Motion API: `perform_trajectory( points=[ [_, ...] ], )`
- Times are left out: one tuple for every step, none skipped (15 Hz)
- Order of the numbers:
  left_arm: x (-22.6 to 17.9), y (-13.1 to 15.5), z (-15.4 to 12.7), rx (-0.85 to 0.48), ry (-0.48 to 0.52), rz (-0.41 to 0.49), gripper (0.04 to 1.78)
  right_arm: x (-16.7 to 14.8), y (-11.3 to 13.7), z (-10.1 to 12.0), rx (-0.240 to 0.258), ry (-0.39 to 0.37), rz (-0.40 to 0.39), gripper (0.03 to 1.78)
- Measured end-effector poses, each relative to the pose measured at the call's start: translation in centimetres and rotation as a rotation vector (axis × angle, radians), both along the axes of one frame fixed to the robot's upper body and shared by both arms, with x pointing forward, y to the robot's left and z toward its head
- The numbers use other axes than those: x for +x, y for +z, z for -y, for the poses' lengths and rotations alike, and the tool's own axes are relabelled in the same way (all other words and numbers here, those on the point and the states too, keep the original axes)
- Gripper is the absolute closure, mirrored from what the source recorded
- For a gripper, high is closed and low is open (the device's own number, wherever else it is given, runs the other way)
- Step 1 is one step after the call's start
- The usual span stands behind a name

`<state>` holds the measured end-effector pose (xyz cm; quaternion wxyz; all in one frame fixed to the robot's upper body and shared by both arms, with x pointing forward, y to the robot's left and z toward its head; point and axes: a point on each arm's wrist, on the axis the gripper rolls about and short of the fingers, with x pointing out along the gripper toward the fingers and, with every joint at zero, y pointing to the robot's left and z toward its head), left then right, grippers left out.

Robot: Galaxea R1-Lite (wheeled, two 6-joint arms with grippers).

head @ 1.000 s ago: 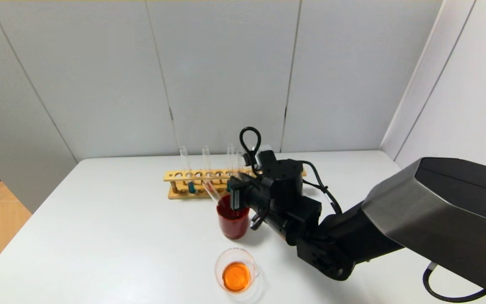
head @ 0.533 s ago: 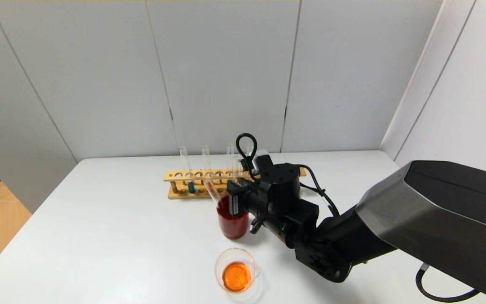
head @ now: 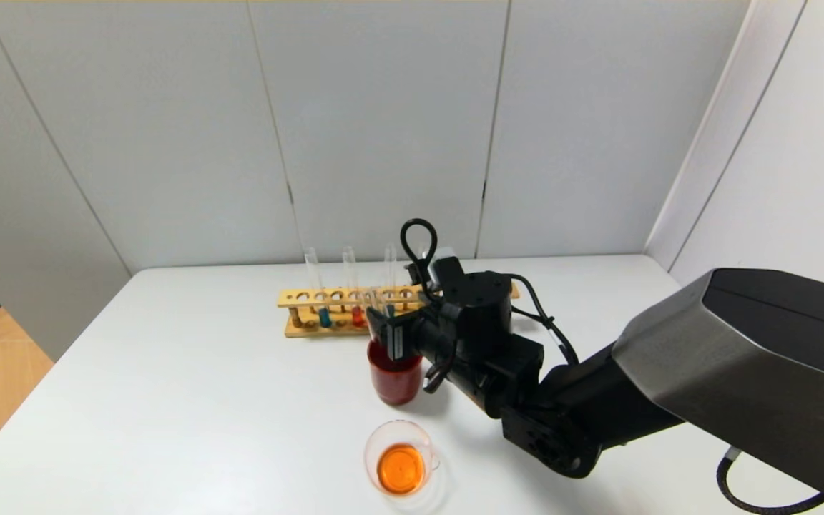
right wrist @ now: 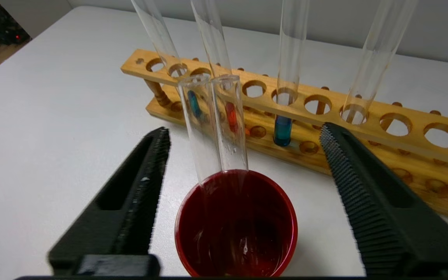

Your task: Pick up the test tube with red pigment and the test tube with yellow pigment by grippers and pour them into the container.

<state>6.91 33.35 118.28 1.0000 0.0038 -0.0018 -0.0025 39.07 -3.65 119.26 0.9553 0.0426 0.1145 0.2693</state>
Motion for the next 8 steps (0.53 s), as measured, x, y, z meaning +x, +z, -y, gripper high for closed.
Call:
perform_trajectory(
  points=[
    [0.0,0.0,0.0,0.001,0.0,0.0,0.08,-0.1,0.3,0.0,0.005,-0.001,0.006,0.24],
    [0.0,0.0,0.0,0.0,0.0,0.0,0.08,-0.2,0.9,0.1,0.014,-0.004,0.015,0.16],
    [0.0,0.0,0.0,0.0,0.0,0.0,0.08,-0.3,1.7,0.3,0.028,-0.006,0.026,0.1],
    [0.0,0.0,0.0,0.0,0.001,0.0,0.08,-0.5,2.7,0.5,0.044,-0.009,0.041,0.07],
    [0.0,0.0,0.0,0.001,0.0,0.0,0.08,-0.8,4.0,0.9,0.062,-0.015,0.06,0.06],
    [0.0,0.0,0.0,0.0,0.0,0.0,0.08,-1.1,5.6,1.4,0.084,-0.027,0.089,0.06],
    [0.0,0.0,0.0,0.0,0.0,0.0,0.08,-1.4,7.4,2.1,0.098,-0.043,0.123,0.06],
    [0.0,0.0,0.0,0.0,0.001,0.0,0.08,-1.7,9.4,3.0,0.103,-0.064,0.166,0.06]
  ],
)
